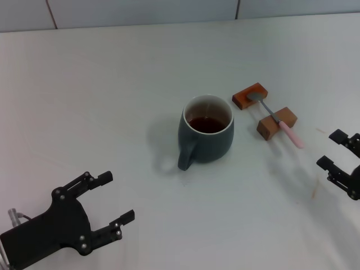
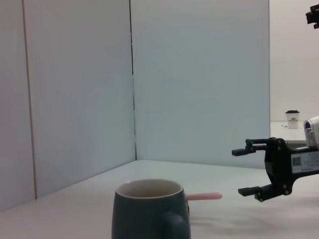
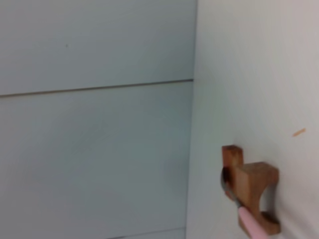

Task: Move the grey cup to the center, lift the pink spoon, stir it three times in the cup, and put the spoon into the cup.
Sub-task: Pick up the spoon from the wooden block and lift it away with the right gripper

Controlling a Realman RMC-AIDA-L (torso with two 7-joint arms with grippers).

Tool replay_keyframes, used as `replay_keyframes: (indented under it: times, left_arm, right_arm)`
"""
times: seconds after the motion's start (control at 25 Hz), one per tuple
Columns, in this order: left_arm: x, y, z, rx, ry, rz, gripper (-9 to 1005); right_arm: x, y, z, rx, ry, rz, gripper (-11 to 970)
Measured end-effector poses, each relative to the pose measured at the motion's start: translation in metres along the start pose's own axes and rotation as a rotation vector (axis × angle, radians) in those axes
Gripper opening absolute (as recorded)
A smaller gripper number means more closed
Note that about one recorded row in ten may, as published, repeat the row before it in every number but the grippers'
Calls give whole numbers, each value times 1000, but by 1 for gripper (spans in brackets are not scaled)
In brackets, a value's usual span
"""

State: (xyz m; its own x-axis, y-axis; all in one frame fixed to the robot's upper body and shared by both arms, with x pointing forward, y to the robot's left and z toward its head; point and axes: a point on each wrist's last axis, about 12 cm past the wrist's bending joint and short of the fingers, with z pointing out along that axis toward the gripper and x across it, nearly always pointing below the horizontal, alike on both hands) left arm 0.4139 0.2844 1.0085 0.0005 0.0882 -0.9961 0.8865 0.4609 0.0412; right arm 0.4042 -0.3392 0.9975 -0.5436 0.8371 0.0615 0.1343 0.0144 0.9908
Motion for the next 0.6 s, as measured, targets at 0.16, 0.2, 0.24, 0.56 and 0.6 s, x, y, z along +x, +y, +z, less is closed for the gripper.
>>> replay_keyframes:
  times: [0.16,0.2,0.24,0.56,0.6]
  left_arm:
    - [0,0,0,-2,0,1,805]
    - [0,0,0,-2,0,1,805]
    - [0,0,0,-2,-1,3,805]
    - [-1,1,1,0,-10,2,805]
    - [-2,1,1,0,-14,2,805]
  right_arm:
    - [2,-2,10,17,0,-1,755]
    - [2,-3,12,21,4,0,754]
    - [3,-3,15,23,7,1,754]
    - [5,-4,30,32,14,2,752]
    - [5,-3,32,32,15,-2,752]
